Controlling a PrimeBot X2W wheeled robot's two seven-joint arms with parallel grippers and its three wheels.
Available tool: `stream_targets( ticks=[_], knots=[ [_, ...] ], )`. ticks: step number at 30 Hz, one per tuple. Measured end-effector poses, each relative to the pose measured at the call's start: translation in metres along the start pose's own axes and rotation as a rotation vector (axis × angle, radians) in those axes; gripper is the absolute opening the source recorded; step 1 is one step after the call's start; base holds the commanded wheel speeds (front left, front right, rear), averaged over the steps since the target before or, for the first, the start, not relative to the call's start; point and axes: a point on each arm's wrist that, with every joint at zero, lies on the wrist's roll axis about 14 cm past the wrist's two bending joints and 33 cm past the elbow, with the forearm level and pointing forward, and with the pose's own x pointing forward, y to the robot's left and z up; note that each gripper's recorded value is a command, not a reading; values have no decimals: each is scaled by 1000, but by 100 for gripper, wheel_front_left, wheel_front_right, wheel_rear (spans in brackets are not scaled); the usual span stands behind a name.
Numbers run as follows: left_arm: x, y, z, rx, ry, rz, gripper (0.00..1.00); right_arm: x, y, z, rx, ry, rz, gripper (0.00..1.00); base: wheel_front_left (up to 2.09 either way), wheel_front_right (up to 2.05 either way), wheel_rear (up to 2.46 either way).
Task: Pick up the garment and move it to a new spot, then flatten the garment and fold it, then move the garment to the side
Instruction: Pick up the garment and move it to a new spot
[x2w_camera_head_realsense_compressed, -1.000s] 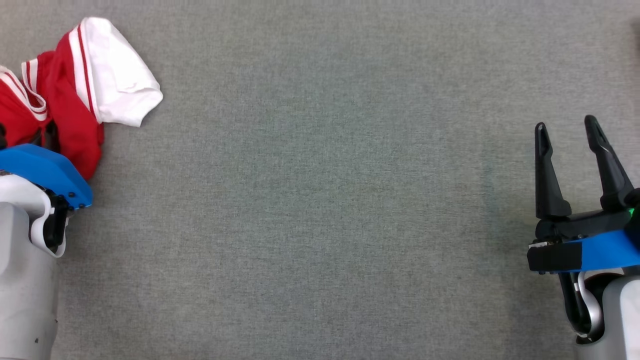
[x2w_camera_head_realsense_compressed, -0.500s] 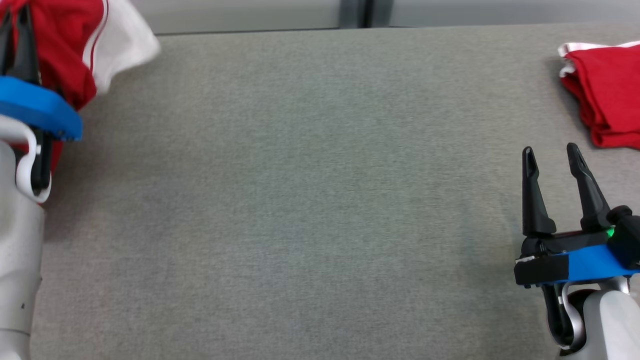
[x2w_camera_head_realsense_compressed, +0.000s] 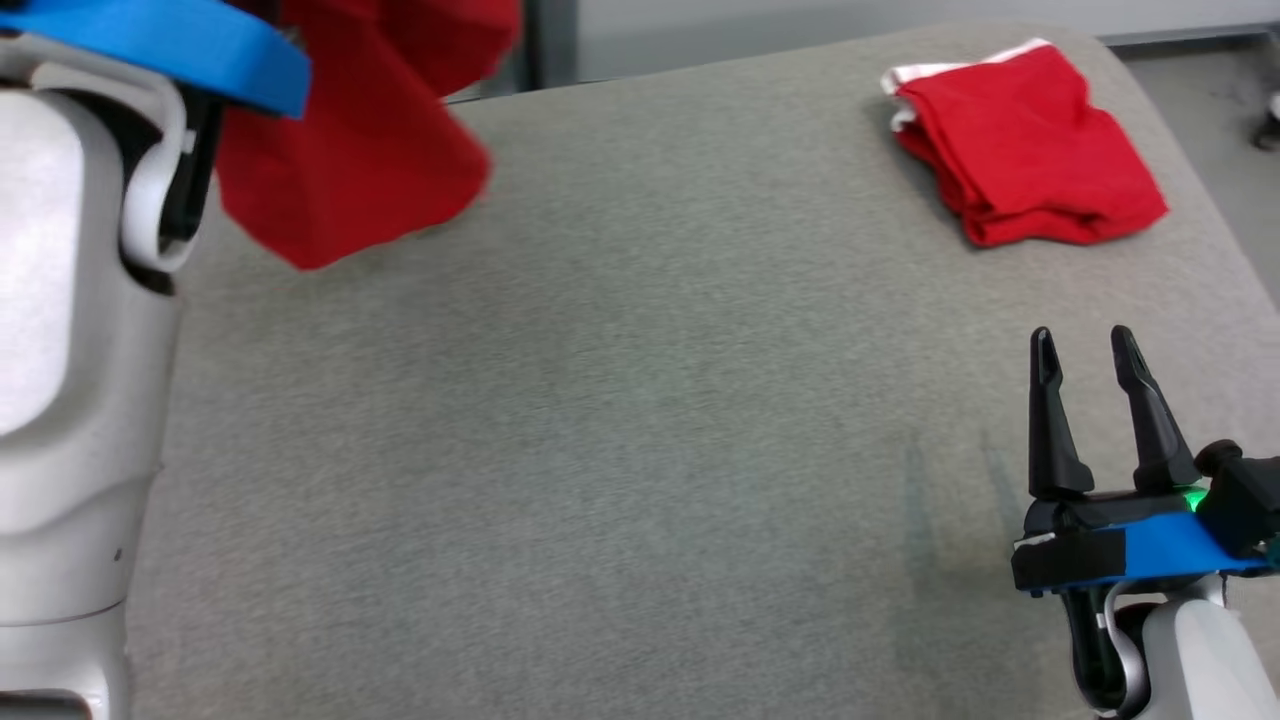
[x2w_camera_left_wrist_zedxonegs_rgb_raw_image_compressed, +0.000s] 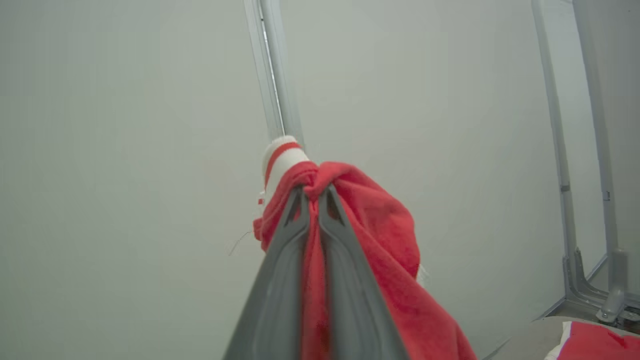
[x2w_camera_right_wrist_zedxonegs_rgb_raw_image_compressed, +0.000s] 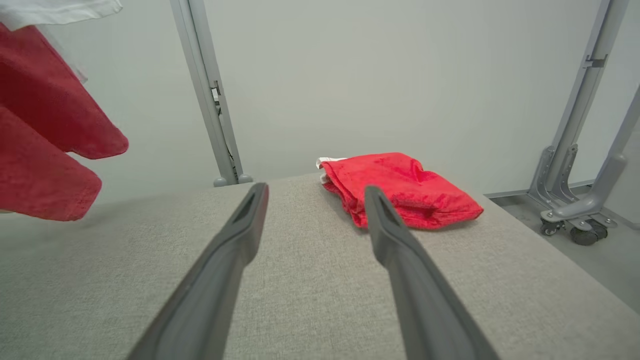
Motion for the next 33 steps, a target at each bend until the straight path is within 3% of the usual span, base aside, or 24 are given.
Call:
stream_targets(
  ticks=[7,11,21,30,31,32,33],
  knots=[
    [27,-75,10,-82,-46,-167,0,-18,-31,2,11,3,-91,100,0,0,0],
    [13,-99,-21,-111,30,-217,0,-17,-33,-1,14,9,-99,100,0,0,0],
    [-96,-127,-124,-238,346,-188,0,0,-3,-3,33,-3,-16,100,0,0,0],
    [-196,-156,-167,-369,546,-112,0,6,27,-7,36,4,69,100,0,0,0],
    [-202,-157,-168,-373,556,-100,40,6,30,-7,36,5,76,100,0,0,0],
    [-207,-158,-169,-375,562,-92,100,6,33,-8,39,6,86,100,0,0,0],
    [-210,-158,-168,-373,563,-83,100,6,35,-8,41,6,92,100,0,0,0]
  ],
)
